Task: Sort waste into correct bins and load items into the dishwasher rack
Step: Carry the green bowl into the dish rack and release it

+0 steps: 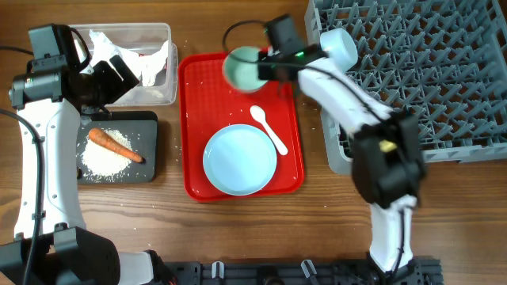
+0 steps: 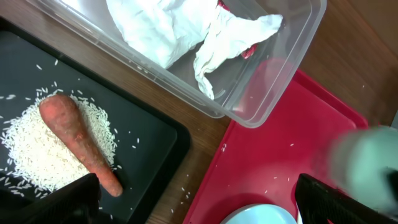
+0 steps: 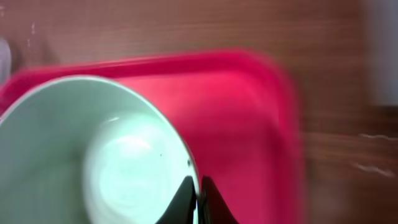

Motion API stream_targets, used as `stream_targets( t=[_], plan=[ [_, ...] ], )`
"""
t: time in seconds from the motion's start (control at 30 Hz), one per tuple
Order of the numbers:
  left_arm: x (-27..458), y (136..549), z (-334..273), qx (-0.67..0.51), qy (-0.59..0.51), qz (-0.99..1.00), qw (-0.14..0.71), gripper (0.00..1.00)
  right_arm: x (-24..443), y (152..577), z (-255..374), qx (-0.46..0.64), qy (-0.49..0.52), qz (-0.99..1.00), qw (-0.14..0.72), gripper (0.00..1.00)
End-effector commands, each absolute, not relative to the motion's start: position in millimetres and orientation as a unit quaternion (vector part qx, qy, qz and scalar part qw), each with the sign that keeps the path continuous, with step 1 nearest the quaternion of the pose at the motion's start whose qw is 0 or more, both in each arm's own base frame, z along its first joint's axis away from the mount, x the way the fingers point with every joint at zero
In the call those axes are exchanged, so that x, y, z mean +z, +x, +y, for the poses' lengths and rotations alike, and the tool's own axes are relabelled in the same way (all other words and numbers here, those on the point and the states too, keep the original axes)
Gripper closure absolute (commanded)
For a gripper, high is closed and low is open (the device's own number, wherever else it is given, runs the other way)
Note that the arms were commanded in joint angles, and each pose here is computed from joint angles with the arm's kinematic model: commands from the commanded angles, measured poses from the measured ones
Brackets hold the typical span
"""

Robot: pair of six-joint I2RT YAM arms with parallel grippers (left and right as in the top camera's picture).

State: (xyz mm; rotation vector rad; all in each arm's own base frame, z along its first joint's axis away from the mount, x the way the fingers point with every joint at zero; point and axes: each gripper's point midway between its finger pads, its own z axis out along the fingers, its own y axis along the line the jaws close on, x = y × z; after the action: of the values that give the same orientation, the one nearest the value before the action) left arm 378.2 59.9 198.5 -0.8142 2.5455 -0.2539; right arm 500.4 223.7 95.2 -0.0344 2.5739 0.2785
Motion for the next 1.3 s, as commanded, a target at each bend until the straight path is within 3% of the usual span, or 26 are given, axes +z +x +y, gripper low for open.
stream_targets(
  t=[0.0,0.2,0.4,0.7,0.97,1.27],
  plan=[
    [203.8,379.5,61.3,-0.094,-0.3,0.92,0.233,0.0,207.2,490.6,145.1,0.007,0.043,0.931,0.363,0.96],
    [203.8,379.5,61.3,-0.094,-0.3,0.92,0.233,0.0,279.8,408.4,8.2,-0.246,0.168,0.885,0.359,0.96],
    [203.8,379.5,61.3,-0.094,-0.3,0.92,0.233,0.0,291.5,363.1,-33.0,-0.381,0.164,0.857,0.304,0.96],
    [203.8,379.5,61.3,-0.094,-0.3,0.92,0.233,0.0,283.2,394.1,-36.1,-0.48,-0.001,0.846,0.234,0.96],
    [203.8,379.5,61.3,-0.094,-0.3,0.92,0.233,0.0,264.2,401.7,-32.9,-0.479,-0.042,0.851,0.21,0.96],
    [203.8,379.5,61.3,-0.094,-0.3,0.92,0.233,0.0,208.3,424.2,-24.2,-0.488,-0.11,0.853,0.149,0.96]
  ],
)
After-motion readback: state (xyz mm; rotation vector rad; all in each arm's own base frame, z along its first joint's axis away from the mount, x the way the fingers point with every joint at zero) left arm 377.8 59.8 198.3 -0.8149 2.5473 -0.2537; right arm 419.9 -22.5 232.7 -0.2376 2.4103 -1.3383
